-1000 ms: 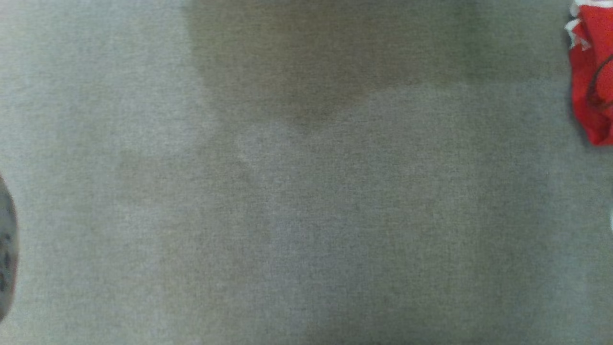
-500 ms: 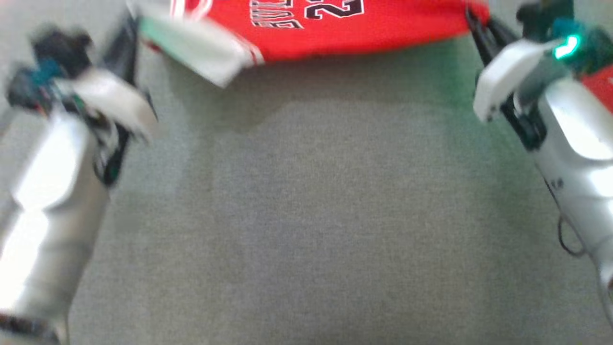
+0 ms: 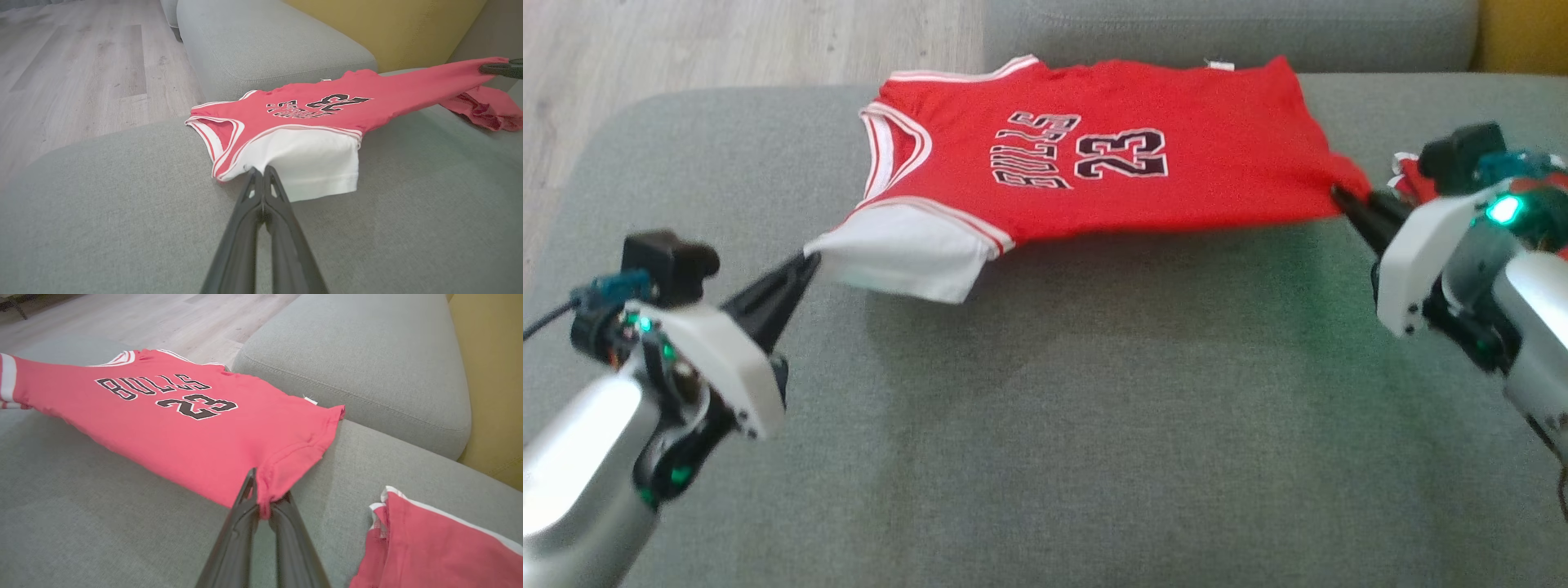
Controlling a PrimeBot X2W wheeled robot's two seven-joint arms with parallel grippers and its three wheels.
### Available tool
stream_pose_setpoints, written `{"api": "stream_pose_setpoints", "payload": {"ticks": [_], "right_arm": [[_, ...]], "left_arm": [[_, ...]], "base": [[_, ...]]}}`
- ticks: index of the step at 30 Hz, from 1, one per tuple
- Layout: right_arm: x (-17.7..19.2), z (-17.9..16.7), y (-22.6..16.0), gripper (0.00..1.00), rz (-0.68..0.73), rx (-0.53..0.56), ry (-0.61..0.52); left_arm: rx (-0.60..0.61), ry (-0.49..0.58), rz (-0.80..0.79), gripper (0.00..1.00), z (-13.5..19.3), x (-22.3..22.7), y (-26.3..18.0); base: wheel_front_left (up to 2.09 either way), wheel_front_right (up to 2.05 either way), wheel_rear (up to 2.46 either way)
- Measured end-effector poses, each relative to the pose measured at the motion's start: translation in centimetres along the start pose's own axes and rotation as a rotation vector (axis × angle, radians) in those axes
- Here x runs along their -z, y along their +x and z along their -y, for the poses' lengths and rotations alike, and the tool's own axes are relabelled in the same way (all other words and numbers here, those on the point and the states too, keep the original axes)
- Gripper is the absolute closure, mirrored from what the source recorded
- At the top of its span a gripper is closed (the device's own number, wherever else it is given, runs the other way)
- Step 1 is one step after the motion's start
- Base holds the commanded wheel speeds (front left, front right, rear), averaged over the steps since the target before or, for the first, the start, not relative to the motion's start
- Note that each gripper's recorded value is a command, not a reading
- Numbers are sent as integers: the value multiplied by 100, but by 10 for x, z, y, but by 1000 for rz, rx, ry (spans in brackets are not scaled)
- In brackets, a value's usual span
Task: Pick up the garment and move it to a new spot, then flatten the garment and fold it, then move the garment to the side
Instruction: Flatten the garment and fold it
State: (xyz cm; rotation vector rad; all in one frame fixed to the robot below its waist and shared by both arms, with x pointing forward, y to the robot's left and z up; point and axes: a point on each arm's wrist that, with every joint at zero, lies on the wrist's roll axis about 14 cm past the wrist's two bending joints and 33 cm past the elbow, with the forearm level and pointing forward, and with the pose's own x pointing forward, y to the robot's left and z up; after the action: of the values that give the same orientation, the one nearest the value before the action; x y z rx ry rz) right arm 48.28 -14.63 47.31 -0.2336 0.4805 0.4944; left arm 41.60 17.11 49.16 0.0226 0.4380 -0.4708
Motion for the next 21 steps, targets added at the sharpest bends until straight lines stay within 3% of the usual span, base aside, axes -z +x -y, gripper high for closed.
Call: {"api": "stream_pose_setpoints", "payload": {"ticks": [14, 21], "right_arm": [[54, -43, -53, 100, -189, -149, 122], [52, -37, -52, 100, -182, -149, 143]], "left_arm": [[126, -87, -167, 100, 55, 35, -59], [94, -105, -140, 100, 47, 26, -52]], "base": [[0, 0, 0], [0, 0, 0]]}}
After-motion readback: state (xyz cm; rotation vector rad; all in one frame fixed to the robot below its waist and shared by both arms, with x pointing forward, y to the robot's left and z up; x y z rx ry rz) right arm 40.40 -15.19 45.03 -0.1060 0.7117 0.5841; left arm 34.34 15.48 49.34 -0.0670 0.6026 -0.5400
